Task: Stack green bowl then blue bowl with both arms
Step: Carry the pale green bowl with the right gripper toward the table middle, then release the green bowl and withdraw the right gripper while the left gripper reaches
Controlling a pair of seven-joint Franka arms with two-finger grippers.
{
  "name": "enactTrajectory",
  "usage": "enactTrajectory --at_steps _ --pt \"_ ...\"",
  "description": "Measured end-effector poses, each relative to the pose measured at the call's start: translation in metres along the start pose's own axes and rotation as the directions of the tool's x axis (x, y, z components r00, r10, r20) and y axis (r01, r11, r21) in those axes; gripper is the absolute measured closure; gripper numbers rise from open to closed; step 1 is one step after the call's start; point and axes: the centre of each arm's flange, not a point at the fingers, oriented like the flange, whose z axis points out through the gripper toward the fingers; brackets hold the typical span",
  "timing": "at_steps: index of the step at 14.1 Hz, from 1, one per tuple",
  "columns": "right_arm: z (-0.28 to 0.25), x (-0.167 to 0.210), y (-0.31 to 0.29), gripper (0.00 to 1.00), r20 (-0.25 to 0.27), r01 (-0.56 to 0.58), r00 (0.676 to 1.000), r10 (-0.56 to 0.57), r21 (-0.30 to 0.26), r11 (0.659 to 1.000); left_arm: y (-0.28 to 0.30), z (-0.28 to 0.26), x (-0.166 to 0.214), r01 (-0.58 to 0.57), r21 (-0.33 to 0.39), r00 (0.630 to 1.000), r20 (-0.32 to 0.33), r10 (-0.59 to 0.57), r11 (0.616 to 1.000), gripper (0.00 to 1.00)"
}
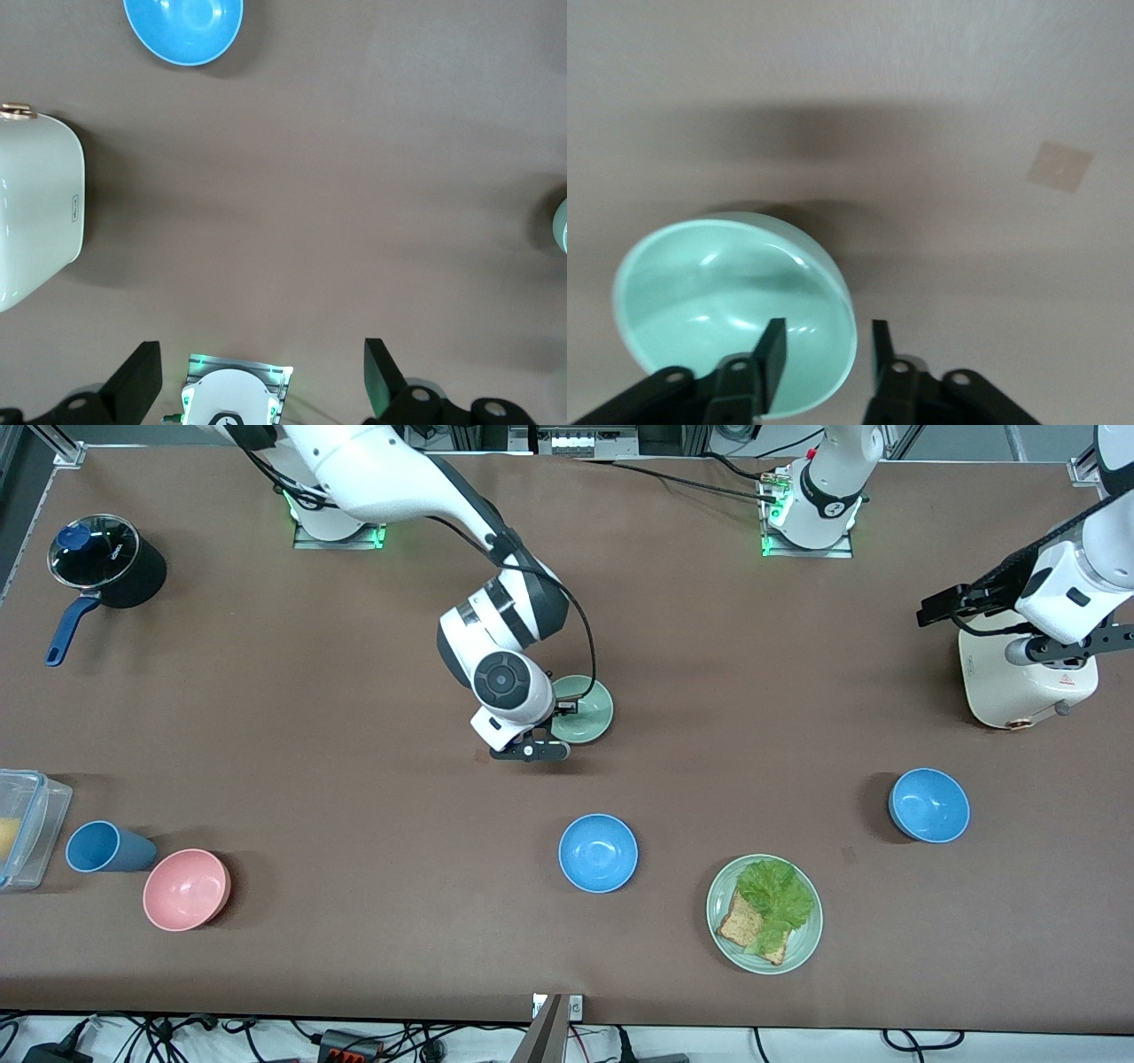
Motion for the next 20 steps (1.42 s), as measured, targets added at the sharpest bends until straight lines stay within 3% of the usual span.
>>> enactTrajectory --at_steps 5,7,9,14,17,20 --pt "-0.167 0.015 0.068 0.00 -0.146 -0.085 0.985 0.092 0.054 0.995 -0.007 0.010 0.009 0.012 -0.005 1.000 0.024 -0.011 1.000 0.00" --pt "-0.208 0.022 0.103 0.00 -0.210 -0.122 0.969 0.128 0.041 0.992 -0.026 0.023 0.024 0.046 -0.019 0.998 0.045 -0.045 0.999 0.00" --pt "-0.236 0.026 0.134 0.00 -0.250 -0.158 0.956 0.155 0.010 0.987 -0.050 0.041 0.051 0.061 -0.034 0.998 0.025 -0.060 0.998 0.00" --pt "-0.285 0.045 0.224 0.00 -0.274 -0.235 0.938 0.213 -0.050 0.971 -0.078 0.110 0.130 -0.016 0.030 0.996 -0.082 0.019 0.999 0.00" --pt "-0.309 0.049 0.265 0.00 -0.296 -0.283 0.919 0.260 -0.038 0.958 -0.108 0.154 0.164 -0.026 0.011 0.992 -0.124 0.027 1.000 0.00" --pt "-0.328 0.055 0.313 0.00 -0.302 -0.250 0.925 0.231 -0.026 0.968 -0.132 0.183 0.179 -0.031 0.000 0.982 -0.189 0.030 1.000 0.00"
